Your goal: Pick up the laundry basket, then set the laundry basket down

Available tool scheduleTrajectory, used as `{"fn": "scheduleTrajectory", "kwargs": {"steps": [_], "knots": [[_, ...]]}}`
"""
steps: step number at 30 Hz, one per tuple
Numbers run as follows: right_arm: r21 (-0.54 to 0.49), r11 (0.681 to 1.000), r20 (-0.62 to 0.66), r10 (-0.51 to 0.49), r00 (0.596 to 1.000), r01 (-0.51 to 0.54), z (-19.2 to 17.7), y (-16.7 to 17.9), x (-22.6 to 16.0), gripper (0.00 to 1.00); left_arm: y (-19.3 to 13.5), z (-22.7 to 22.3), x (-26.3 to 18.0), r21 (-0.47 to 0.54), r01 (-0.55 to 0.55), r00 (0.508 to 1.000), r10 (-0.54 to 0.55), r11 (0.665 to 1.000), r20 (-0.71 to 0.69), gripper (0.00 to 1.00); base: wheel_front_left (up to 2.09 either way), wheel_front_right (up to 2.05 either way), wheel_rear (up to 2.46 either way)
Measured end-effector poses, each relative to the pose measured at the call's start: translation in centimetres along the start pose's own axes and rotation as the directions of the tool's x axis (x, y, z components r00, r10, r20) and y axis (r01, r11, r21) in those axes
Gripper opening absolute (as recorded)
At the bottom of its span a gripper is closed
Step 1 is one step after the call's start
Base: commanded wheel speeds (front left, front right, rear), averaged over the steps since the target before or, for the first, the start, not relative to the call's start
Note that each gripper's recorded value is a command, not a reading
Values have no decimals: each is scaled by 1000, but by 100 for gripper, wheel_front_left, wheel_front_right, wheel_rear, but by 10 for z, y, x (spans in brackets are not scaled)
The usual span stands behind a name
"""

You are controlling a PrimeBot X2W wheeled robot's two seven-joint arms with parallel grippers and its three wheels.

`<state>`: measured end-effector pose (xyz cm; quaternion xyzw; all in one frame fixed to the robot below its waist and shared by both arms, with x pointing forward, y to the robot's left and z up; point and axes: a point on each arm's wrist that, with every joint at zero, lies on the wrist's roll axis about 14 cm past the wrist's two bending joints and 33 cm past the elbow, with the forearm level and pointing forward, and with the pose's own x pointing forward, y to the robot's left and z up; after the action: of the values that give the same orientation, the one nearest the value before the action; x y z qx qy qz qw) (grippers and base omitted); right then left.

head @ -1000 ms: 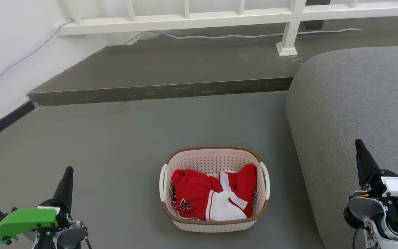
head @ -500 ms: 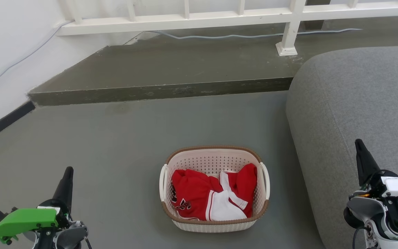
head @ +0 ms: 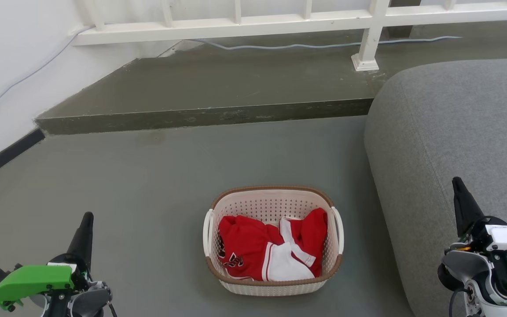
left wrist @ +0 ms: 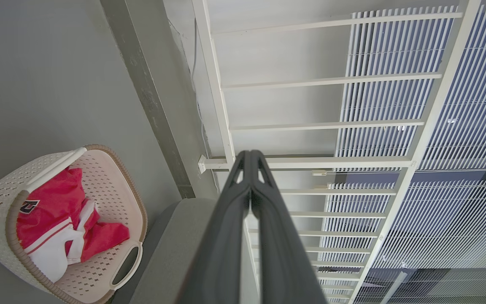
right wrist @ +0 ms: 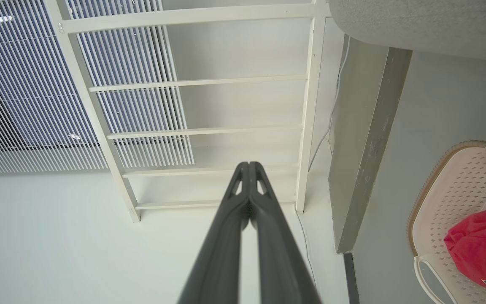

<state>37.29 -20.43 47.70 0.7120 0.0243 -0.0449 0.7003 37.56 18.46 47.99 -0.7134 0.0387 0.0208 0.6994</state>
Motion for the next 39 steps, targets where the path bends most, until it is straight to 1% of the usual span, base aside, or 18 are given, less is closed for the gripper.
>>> {"fn": "scheduleTrajectory", "kwargs": {"steps": [28,29,31,32,33,35,39], "knots": [[0,1000,0,0,1000,0,0,0,0,0,0,0,0,0,0,1000,0,1000,0,0,0,0,0],[0,1000,0,0,1000,0,0,0,0,100,0,0,0,0,0,1000,0,1000,0,100,0,0,0],[7,1000,-1,-28,1000,28,-2,-9,-3,100,9,-2,-3,-10,-28,1000,28,1000,0,100,0,0,0],[13,999,-1,-50,999,50,-3,-17,-7,0,17,-4,-6,-17,-49,999,49,999,-1,0,0,0,0],[20,997,-1,-75,997,75,-4,-26,-10,100,24,-6,-9,-23,-71,997,71,997,-3,100,0,0,0],[29,994,-3,-107,994,107,-7,-37,-17,100,34,-8,-14,-31,-99,995,99,995,-4,100,0,0,0],[28,994,-5,-104,995,104,-8,-36,-17,100,33,-9,-14,-31,-97,995,97,995,-3,100,0,0,0]]}}
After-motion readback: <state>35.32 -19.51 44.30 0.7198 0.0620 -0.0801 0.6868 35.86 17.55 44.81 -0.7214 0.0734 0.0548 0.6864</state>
